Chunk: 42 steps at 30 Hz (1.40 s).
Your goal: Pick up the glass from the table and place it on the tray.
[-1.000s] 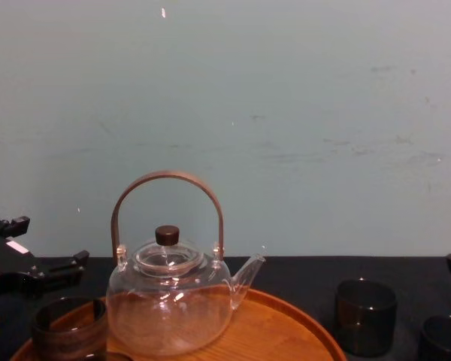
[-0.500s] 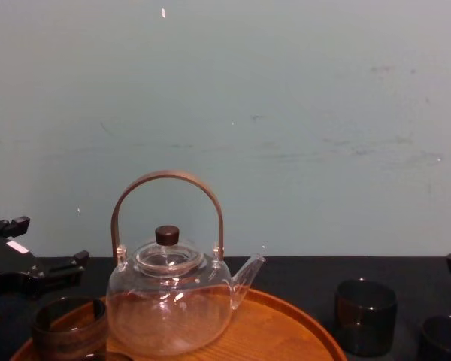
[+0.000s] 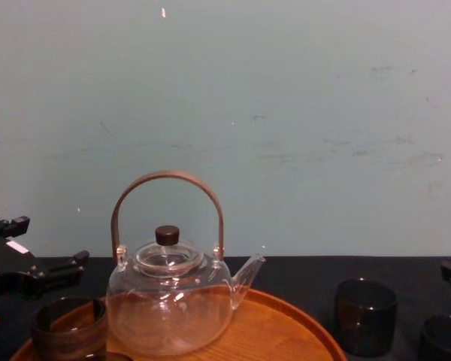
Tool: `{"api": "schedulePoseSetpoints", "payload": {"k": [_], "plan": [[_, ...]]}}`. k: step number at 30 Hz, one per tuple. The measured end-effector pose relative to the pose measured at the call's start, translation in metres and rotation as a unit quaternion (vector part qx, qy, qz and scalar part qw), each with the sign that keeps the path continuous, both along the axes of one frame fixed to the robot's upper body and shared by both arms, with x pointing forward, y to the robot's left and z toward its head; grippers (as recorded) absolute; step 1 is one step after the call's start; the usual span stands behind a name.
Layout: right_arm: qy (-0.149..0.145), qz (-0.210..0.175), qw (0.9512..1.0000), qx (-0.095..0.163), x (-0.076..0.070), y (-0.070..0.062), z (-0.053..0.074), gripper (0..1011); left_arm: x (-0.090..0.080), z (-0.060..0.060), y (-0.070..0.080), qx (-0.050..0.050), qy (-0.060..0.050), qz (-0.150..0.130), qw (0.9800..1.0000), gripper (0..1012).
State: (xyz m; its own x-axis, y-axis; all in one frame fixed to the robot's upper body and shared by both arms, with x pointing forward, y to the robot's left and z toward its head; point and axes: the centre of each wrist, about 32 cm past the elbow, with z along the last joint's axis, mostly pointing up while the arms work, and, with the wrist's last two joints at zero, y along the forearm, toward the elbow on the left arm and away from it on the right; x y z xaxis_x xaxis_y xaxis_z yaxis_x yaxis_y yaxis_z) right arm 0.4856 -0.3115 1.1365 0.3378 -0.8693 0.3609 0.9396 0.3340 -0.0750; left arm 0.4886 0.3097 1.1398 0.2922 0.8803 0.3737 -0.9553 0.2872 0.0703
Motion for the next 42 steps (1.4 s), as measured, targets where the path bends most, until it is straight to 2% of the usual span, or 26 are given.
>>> {"api": "schedulePoseSetpoints", "payload": {"k": [4, 13, 21, 31, 42], "plan": [[0.002, 0.009, 1.0, -0.002, -0.008, 0.003, 0.002, 1002, 0.0, 0.0, 0.0, 0.0, 0.0, 0.0, 1.0, 1002], [0.006, 0.042, 0.9991, 0.009, -0.043, 0.018, 0.007, 1002, 0.0, 0.0, 0.0, 0.0, 0.0, 0.0, 1.0, 1002], [0.021, 0.053, 0.9982, 0.022, -0.071, 0.026, 0.002, 1002, 0.0, 0.0, 0.0, 0.0, 0.0, 0.0, 1.0, 1001], [0.048, 0.031, 0.9977, 0.035, -0.087, 0.021, -0.009, 1002, 0.0, 0.0, 0.0, 0.0, 0.0, 0.0, 1.0, 1001], [0.067, 0.013, 0.9966, 0.046, -0.096, 0.014, -0.02, 1002, 0.0, 0.0, 0.0, 0.0, 0.0, 0.0, 1.0, 1002]]}}
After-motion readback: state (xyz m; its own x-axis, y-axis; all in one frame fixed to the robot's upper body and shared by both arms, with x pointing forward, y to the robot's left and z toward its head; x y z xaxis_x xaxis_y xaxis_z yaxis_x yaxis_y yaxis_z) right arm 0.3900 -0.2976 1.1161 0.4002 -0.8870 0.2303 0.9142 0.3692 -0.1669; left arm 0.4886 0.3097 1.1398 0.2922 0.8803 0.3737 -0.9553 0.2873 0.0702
